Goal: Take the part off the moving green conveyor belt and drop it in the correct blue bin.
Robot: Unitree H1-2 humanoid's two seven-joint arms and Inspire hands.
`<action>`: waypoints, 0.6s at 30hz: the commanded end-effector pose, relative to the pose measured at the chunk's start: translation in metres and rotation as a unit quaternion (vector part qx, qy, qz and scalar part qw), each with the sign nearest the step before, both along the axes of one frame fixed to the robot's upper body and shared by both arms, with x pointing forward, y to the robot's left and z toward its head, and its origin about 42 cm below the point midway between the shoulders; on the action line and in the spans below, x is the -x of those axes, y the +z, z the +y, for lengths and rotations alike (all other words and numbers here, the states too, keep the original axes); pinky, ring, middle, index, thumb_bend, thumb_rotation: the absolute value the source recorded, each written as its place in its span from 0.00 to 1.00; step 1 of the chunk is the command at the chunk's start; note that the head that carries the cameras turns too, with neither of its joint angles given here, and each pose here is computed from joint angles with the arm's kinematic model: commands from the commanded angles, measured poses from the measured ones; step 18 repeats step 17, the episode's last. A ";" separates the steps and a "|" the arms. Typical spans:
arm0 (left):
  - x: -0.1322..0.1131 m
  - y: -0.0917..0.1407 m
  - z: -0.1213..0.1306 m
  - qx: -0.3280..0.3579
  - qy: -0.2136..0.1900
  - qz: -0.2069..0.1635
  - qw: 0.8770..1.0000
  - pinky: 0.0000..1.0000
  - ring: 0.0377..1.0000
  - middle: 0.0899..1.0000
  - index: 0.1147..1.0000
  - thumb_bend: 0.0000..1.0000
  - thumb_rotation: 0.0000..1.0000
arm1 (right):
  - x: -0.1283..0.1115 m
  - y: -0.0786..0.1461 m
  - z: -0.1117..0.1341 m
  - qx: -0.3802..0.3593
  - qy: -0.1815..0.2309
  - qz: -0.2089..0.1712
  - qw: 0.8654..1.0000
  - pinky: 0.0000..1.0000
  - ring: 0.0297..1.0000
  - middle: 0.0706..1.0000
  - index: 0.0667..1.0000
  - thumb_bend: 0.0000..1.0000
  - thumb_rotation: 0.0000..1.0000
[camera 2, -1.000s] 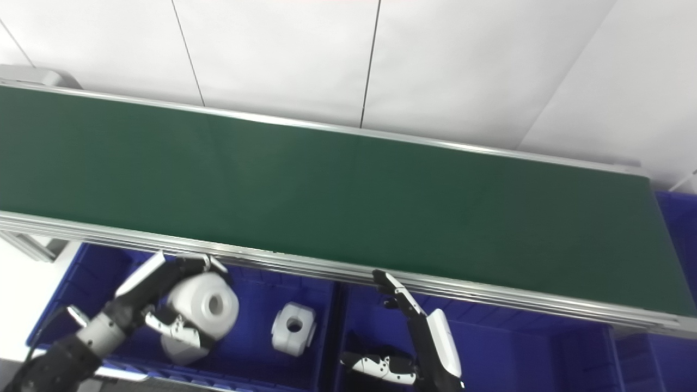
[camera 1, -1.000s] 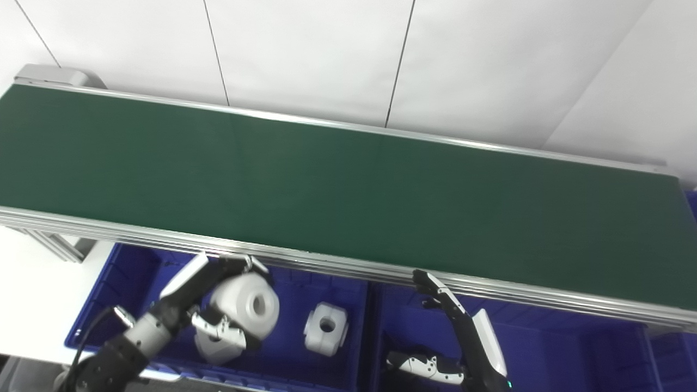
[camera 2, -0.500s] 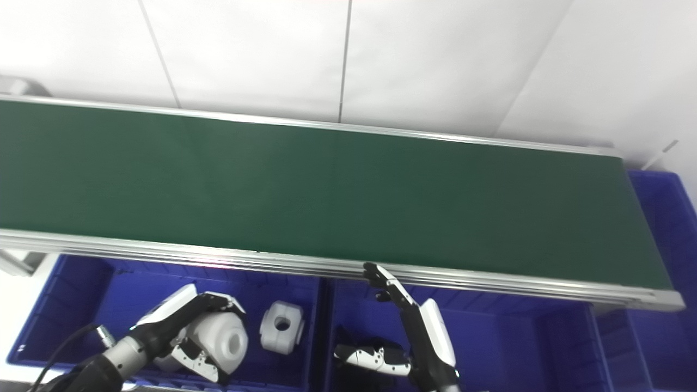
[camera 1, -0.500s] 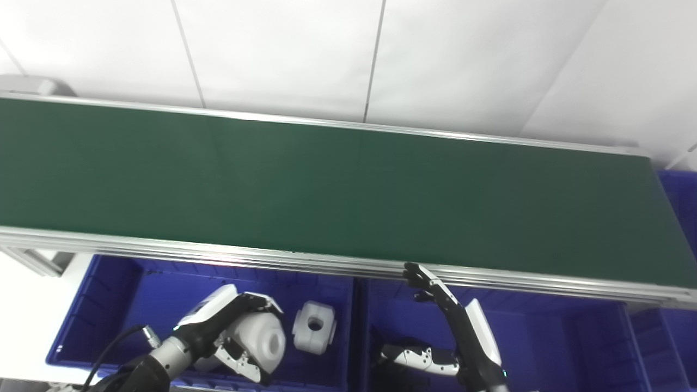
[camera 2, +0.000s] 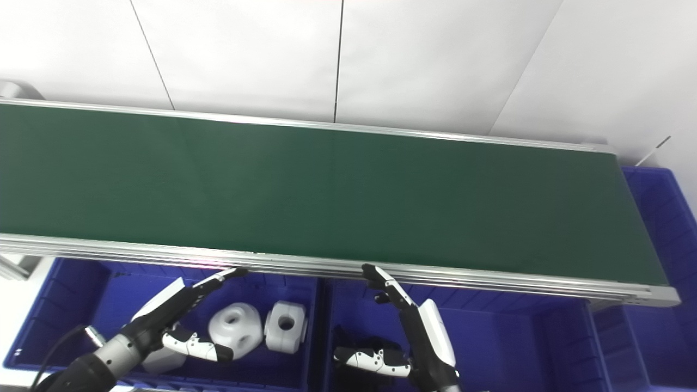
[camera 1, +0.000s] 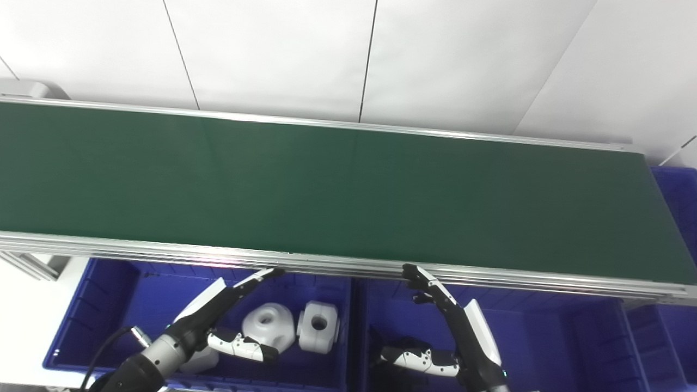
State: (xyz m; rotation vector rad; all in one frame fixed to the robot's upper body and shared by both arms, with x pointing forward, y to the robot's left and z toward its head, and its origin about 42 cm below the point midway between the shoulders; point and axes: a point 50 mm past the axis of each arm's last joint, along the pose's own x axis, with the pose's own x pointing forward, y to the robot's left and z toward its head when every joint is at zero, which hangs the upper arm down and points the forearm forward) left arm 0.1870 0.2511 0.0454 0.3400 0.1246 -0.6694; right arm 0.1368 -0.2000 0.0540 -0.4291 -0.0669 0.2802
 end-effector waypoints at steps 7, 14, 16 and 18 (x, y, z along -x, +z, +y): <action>-0.012 0.008 -0.024 0.088 -0.023 -0.054 0.994 0.87 0.93 0.95 0.87 0.89 0.32 | -0.001 0.010 0.001 -0.005 -0.001 -0.015 1.000 0.70 0.80 0.83 0.87 0.78 0.38; -0.003 -0.005 -0.023 0.096 -0.017 -0.065 0.993 0.83 0.87 0.89 0.84 0.87 0.28 | 0.000 0.006 0.000 0.004 0.003 -0.009 1.000 0.71 0.80 0.83 0.87 0.80 0.40; -0.001 -0.006 -0.023 0.097 -0.015 -0.067 0.993 0.82 0.87 0.89 0.84 0.87 0.27 | 0.001 0.005 0.000 0.010 0.005 -0.009 1.000 0.71 0.80 0.83 0.87 0.80 0.40; 0.000 -0.007 -0.023 0.100 -0.012 -0.066 0.993 0.82 0.87 0.89 0.84 0.87 0.27 | 0.002 0.003 0.000 0.011 0.006 -0.008 1.000 0.70 0.80 0.83 0.87 0.80 0.40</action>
